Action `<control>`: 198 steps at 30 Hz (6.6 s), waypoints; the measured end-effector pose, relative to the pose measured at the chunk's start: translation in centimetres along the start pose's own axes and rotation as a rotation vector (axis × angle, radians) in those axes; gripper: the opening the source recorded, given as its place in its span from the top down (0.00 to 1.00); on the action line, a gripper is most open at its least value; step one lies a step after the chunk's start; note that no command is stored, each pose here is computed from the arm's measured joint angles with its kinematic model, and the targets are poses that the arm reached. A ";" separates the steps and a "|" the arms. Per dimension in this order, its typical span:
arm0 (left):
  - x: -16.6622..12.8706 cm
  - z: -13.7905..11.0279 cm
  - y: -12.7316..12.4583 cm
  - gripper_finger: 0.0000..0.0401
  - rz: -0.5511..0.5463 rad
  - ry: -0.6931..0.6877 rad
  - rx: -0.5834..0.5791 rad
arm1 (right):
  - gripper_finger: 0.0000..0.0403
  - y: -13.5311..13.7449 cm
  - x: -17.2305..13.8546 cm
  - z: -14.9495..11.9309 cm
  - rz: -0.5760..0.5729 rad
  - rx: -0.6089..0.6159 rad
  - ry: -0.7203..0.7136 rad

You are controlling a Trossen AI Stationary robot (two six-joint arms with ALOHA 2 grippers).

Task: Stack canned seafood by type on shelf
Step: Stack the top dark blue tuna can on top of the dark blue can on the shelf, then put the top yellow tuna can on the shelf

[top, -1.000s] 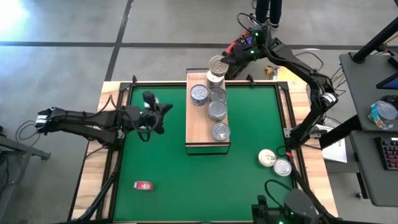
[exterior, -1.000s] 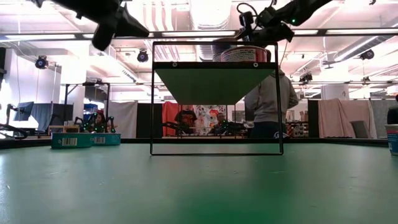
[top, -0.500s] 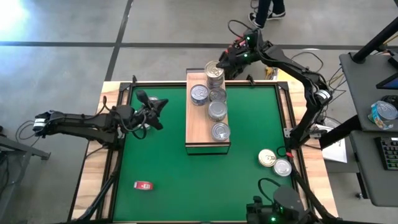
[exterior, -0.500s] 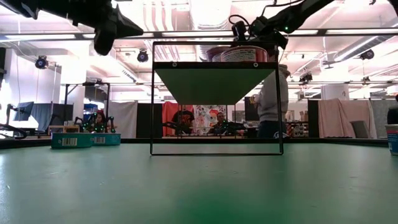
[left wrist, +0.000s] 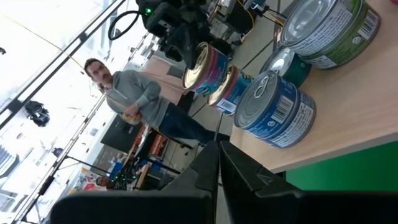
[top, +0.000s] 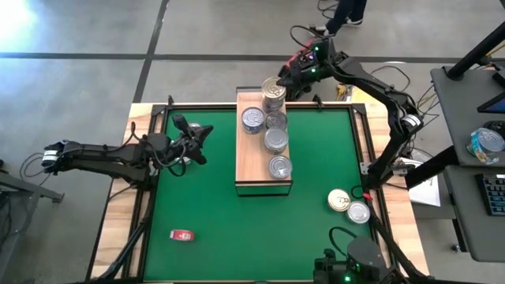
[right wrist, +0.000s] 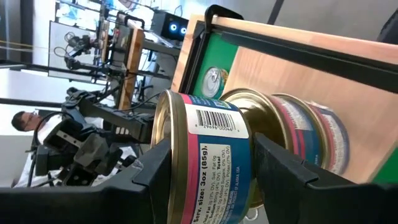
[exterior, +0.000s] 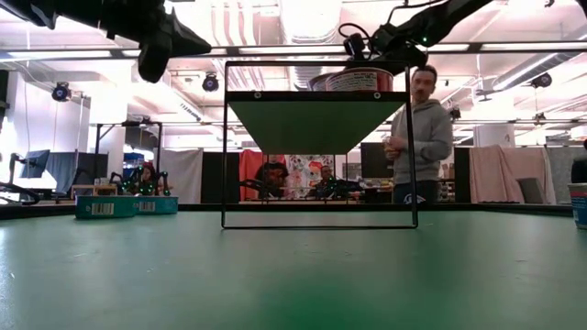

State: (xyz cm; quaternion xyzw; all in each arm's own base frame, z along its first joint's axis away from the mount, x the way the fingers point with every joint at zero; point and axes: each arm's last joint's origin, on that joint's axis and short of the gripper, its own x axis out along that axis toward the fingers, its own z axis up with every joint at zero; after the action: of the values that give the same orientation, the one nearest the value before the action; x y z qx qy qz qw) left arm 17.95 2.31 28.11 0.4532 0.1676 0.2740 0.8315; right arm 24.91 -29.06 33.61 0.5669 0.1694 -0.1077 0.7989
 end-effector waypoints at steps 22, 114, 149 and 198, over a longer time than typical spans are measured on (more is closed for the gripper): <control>0.1 0.0 -0.2 1.00 -0.006 0.006 0.005 | 0.56 -0.1 0.0 0.0 -0.022 0.018 -0.018; 0.2 -0.2 -0.3 1.00 -0.014 0.015 -0.012 | 0.22 1.2 1.4 -1.1 -0.104 -0.159 -0.042; 0.2 -0.2 -0.3 1.00 -0.015 0.016 -0.032 | 0.22 2.6 2.3 -2.8 -0.263 -0.491 -0.060; 5.6 -0.5 2.9 1.00 -0.150 -0.159 -0.277 | 0.22 12.2 0.1 -13.4 -0.774 -0.976 -0.270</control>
State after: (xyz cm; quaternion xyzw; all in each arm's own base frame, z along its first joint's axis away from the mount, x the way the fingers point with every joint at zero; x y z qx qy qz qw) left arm 21.28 7.29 30.12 0.3409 0.0954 0.1951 0.9146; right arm 27.42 -12.37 40.19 0.0169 0.2894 -0.3694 0.8829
